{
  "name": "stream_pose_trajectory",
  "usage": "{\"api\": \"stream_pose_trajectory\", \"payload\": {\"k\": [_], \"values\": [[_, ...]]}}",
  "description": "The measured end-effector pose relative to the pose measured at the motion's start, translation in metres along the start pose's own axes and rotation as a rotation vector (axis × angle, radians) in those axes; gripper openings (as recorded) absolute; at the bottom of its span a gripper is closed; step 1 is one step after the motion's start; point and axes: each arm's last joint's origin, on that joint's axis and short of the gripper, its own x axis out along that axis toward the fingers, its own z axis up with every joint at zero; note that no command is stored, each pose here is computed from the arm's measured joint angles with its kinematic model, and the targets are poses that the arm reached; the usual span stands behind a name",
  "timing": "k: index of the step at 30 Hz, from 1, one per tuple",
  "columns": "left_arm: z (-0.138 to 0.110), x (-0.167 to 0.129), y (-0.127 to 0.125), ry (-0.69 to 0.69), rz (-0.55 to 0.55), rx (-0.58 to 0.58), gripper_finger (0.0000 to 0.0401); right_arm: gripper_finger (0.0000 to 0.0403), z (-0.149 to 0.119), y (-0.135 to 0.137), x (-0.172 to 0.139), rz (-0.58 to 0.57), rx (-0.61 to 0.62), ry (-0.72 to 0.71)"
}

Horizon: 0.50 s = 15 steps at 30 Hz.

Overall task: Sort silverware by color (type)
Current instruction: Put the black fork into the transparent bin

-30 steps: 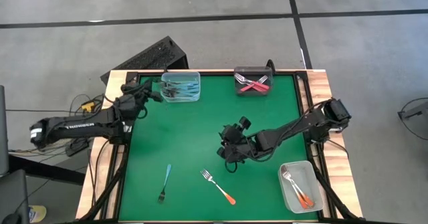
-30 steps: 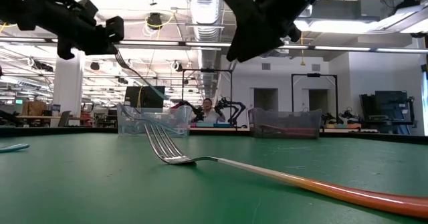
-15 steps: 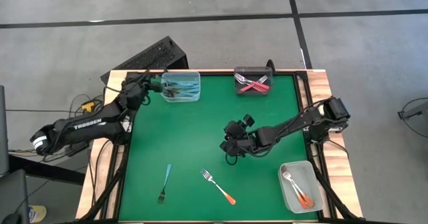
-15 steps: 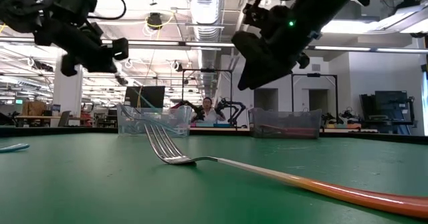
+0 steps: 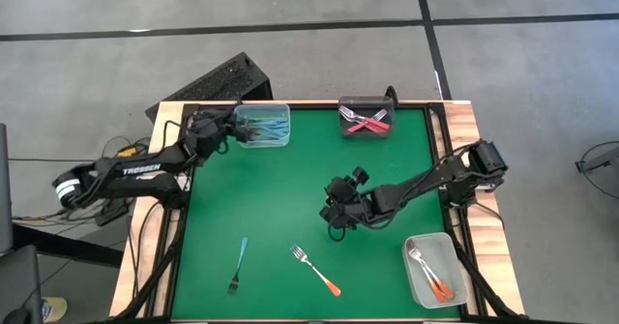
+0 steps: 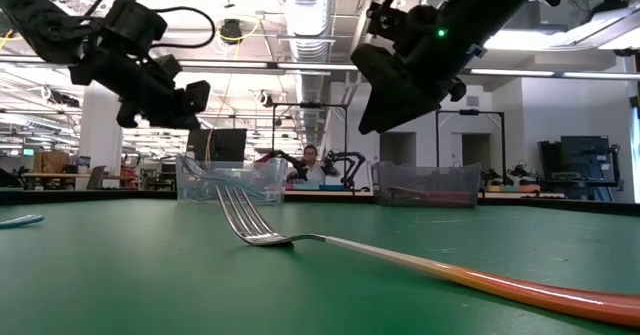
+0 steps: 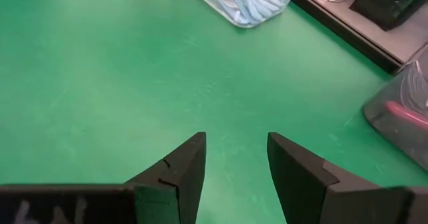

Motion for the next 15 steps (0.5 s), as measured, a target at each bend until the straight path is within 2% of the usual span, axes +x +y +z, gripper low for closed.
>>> {"api": "stream_pose_trajectory", "payload": {"k": [3,8,10,15], "values": [[-0.004,0.001,-0.002,0.046,-0.077,0.045,0.0086,0.0185,-0.001,-0.001,0.0,-0.005,-0.012,0.005],[-0.001,-0.004,-0.012,0.116,-0.311,0.062,0.0131,0.0185,-0.001,0.0,0.0,0.017,-0.013,0.023],[0.001,-0.009,-0.018,0.105,-0.404,0.103,0.0135,0.0185,0.0,0.002,0.0,0.066,-0.001,0.041],[-0.01,-0.031,-0.042,0.181,-0.645,0.174,0.0127,0.0185,0.004,0.012,0.003,0.293,0.015,0.104]]}}
